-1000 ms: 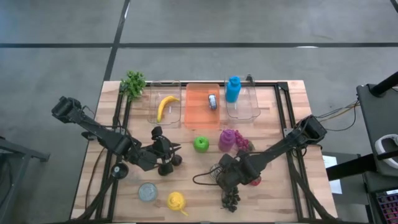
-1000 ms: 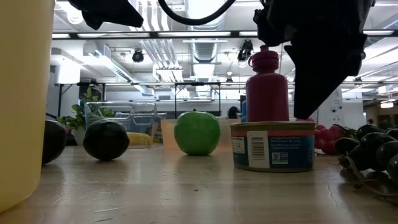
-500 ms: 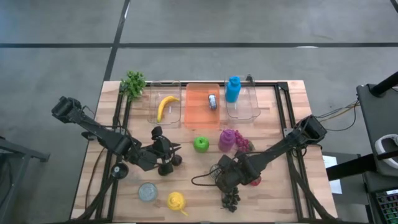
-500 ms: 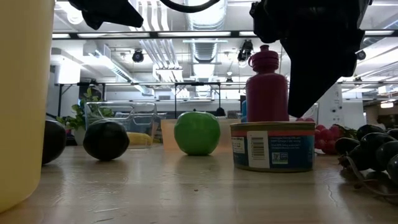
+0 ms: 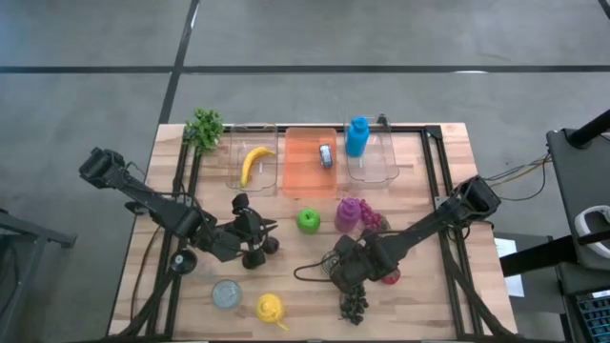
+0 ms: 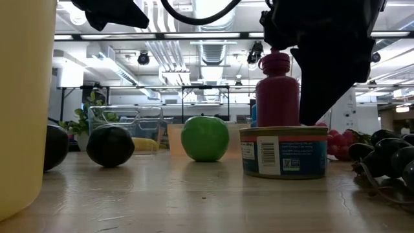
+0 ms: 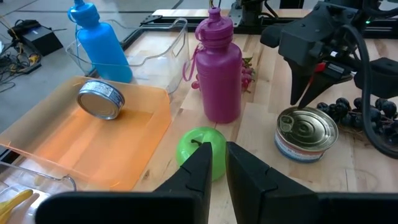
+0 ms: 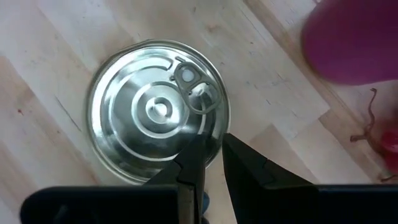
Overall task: Pick & Place Food Item
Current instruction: Put the blue and pink tuna can into the orange bin
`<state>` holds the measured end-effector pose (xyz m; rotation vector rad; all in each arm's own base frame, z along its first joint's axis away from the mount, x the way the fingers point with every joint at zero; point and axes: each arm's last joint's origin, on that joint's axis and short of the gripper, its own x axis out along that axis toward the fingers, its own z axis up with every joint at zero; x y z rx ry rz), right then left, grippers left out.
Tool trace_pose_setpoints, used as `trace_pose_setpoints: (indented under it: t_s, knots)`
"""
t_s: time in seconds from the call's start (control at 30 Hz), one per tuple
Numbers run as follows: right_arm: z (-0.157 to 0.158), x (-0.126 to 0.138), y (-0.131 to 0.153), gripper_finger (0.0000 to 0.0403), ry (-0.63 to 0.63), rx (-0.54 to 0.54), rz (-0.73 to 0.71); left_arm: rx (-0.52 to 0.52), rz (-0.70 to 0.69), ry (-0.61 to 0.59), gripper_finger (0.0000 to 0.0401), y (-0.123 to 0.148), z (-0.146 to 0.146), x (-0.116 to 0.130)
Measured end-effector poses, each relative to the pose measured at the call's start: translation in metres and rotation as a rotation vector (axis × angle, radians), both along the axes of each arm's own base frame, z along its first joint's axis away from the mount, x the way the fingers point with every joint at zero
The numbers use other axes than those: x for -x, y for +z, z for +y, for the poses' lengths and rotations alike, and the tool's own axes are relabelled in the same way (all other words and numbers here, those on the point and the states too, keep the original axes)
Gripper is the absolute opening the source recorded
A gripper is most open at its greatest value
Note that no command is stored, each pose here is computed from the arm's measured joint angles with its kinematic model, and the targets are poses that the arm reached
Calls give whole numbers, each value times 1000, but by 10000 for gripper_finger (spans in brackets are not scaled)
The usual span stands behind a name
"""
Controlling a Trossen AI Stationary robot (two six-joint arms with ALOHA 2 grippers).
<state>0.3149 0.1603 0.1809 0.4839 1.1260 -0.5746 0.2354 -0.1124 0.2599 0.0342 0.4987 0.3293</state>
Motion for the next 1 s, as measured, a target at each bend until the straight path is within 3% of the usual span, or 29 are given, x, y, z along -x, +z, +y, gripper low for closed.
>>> trace_pose_setpoints:
  t_s: [0.43, 0.6, 1.0]
  knots:
    - [-3, 6, -10, 52, -43, -1, 22, 0, 0, 0, 47, 0, 0, 0]
    - [-3, 8, -11, 51, -71, -50, 43, 0, 0, 0, 47, 0, 0, 0]
    - [-4, 13, -19, 13, -96, -76, 86, 0, 0, 1, 47, 0, 0, 0]
